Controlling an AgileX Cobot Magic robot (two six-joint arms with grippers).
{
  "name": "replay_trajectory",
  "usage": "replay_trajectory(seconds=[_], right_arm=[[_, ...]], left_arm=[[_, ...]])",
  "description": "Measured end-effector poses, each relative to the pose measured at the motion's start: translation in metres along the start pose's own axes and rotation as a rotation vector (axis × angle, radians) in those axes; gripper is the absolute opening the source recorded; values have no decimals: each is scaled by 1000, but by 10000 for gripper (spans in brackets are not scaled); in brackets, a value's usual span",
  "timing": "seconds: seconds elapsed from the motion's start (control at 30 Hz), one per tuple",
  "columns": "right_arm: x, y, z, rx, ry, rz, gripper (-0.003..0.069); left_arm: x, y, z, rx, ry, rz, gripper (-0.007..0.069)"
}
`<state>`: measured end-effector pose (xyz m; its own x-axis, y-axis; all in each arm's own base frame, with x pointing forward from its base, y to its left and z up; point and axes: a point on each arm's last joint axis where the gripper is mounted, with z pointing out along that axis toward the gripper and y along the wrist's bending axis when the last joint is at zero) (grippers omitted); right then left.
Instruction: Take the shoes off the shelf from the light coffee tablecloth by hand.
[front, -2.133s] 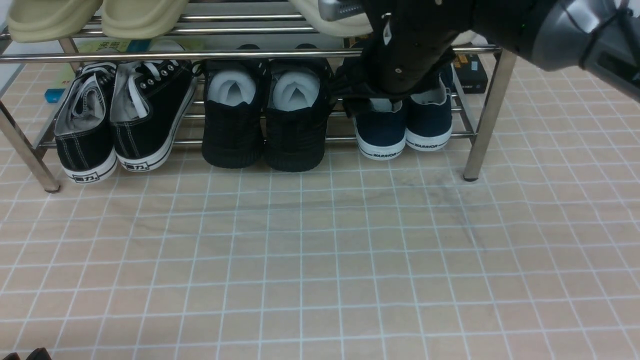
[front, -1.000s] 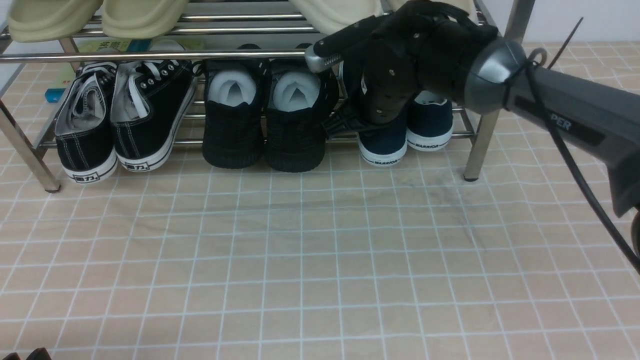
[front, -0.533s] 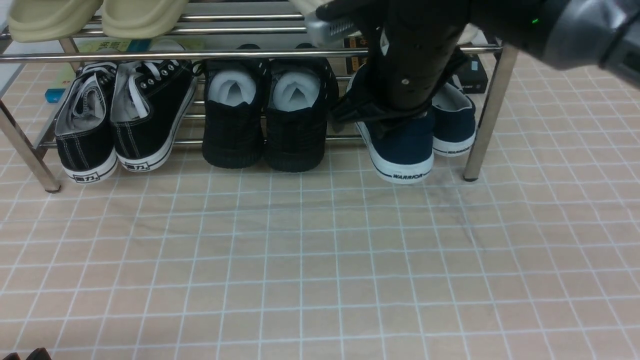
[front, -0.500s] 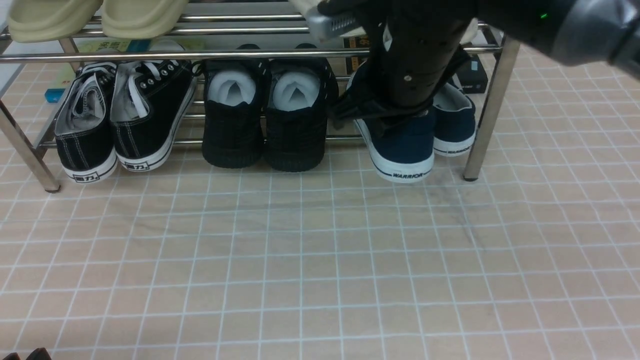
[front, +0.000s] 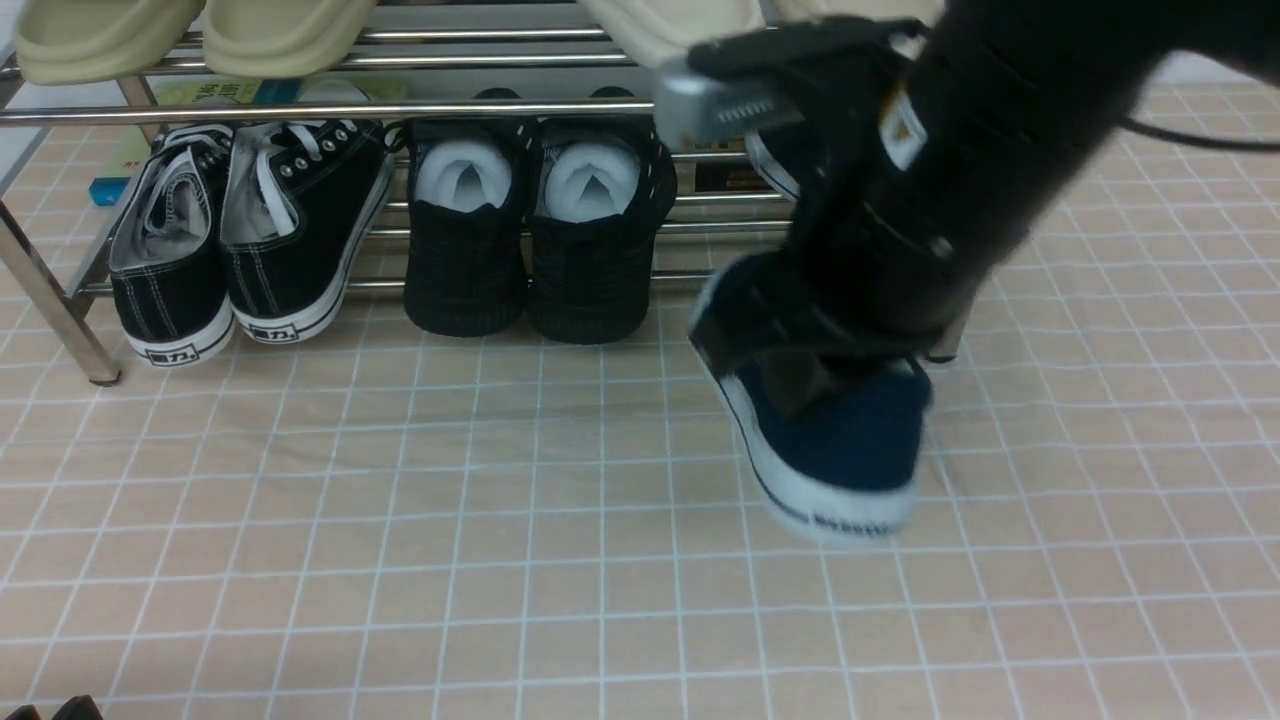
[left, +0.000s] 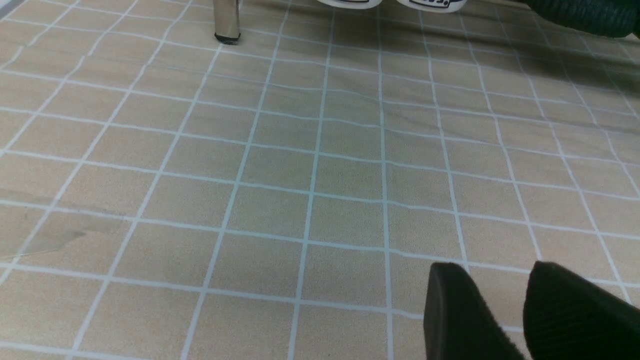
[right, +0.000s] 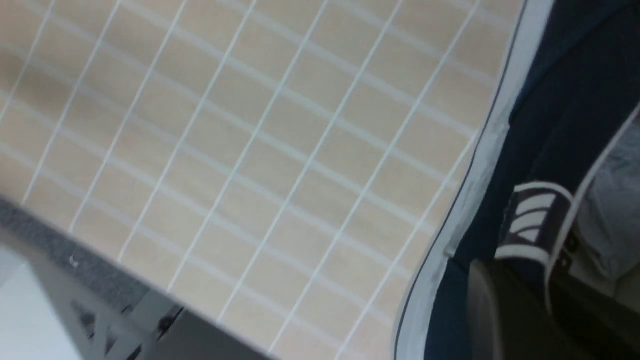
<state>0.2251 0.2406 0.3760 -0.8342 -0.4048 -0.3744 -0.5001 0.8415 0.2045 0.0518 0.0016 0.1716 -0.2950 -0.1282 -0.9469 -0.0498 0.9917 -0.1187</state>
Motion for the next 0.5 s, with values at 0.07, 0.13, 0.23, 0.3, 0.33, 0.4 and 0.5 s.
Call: replay_trajectory(seconds=[0.07, 0.13, 0.23, 0.3, 0.33, 0.4, 0.5], right_arm=[[16, 12, -8, -21, 4, -1, 41], [30, 29, -13, -47, 14, -22, 41], [44, 53, -10, -66, 40, -57, 41], [52, 69, -1, -53, 66, -77, 41], [54, 76, 6, -40, 78, -79, 41], [56, 84, 22, 3, 93, -53, 41], [52, 86, 46, 75, 107, -10, 41]], left_arm=[[0, 0, 0, 0, 0, 0, 240], [0, 0, 0, 0, 0, 1, 240], [0, 0, 0, 0, 0, 1, 240], [0, 0, 0, 0, 0, 1, 240], [0, 0, 0, 0, 0, 1, 240], [0, 0, 0, 0, 0, 1, 240], [0, 0, 0, 0, 0, 1, 240]])
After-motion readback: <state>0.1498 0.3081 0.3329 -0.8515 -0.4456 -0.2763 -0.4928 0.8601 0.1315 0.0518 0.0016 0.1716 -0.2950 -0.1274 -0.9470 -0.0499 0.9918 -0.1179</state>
